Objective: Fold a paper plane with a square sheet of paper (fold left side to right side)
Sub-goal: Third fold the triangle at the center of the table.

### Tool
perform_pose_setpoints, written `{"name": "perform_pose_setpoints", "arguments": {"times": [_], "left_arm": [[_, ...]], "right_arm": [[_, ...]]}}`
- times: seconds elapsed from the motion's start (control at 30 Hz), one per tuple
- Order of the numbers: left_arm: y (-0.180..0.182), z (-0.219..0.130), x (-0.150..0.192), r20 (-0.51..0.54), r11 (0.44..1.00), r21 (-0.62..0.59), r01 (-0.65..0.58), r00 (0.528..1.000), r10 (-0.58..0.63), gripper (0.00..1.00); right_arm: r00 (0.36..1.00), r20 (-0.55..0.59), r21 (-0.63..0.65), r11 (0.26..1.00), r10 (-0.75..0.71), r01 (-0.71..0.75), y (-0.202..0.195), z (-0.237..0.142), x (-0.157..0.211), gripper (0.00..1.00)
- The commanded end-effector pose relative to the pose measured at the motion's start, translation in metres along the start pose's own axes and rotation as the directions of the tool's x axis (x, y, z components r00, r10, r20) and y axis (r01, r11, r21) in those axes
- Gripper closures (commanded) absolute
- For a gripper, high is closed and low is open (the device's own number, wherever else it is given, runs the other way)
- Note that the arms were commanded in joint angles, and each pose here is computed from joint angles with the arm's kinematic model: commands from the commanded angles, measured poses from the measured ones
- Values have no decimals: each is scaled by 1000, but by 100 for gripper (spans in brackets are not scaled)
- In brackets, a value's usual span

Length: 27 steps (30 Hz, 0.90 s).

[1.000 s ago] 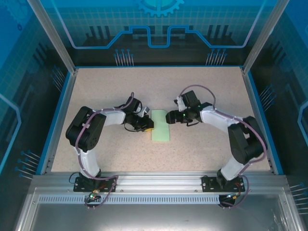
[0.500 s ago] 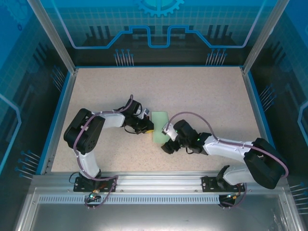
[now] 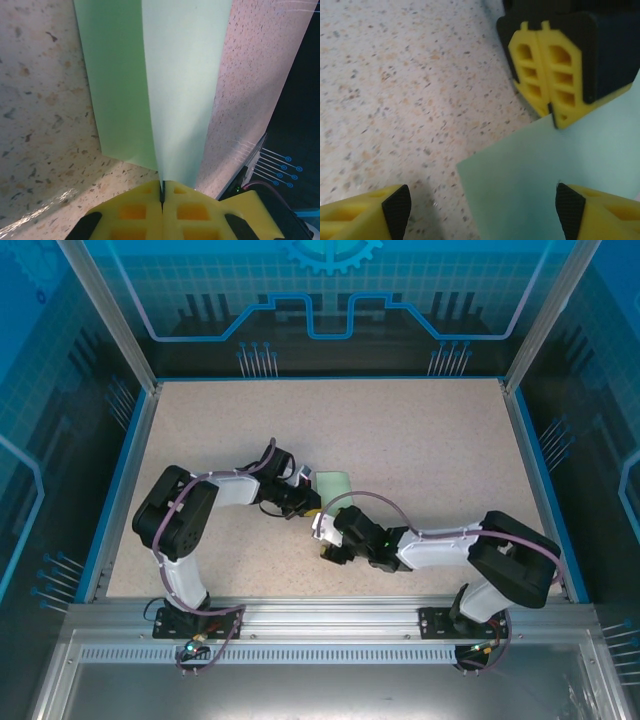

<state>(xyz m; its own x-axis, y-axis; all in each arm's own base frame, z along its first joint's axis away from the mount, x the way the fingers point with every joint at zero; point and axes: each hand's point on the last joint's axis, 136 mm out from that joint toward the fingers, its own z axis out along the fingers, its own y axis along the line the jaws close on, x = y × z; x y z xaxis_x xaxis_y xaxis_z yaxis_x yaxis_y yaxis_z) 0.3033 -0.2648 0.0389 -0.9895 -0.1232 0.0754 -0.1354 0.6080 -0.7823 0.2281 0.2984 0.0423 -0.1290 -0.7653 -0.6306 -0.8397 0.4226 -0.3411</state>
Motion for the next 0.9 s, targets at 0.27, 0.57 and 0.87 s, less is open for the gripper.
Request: {"name": "perform_pose_setpoints", "arguments": {"times": [0.27,0.57,0.87], "left_arm": [[-4,-2,10,-36,1000,14,-1,999,2,96],[0,-1,9,-35,1000,-9,-4,999,3,93],[-1,-29,3,12,996,-71,-60,998,61,58]], "right_arm": [[999,28,35,999,32,-33,-10,7,-24,50],[999,-11,-37,999,38,-39,1,1,-16,90],[995,-50,-116,989,81,-87,12,0,-7,100]]}}
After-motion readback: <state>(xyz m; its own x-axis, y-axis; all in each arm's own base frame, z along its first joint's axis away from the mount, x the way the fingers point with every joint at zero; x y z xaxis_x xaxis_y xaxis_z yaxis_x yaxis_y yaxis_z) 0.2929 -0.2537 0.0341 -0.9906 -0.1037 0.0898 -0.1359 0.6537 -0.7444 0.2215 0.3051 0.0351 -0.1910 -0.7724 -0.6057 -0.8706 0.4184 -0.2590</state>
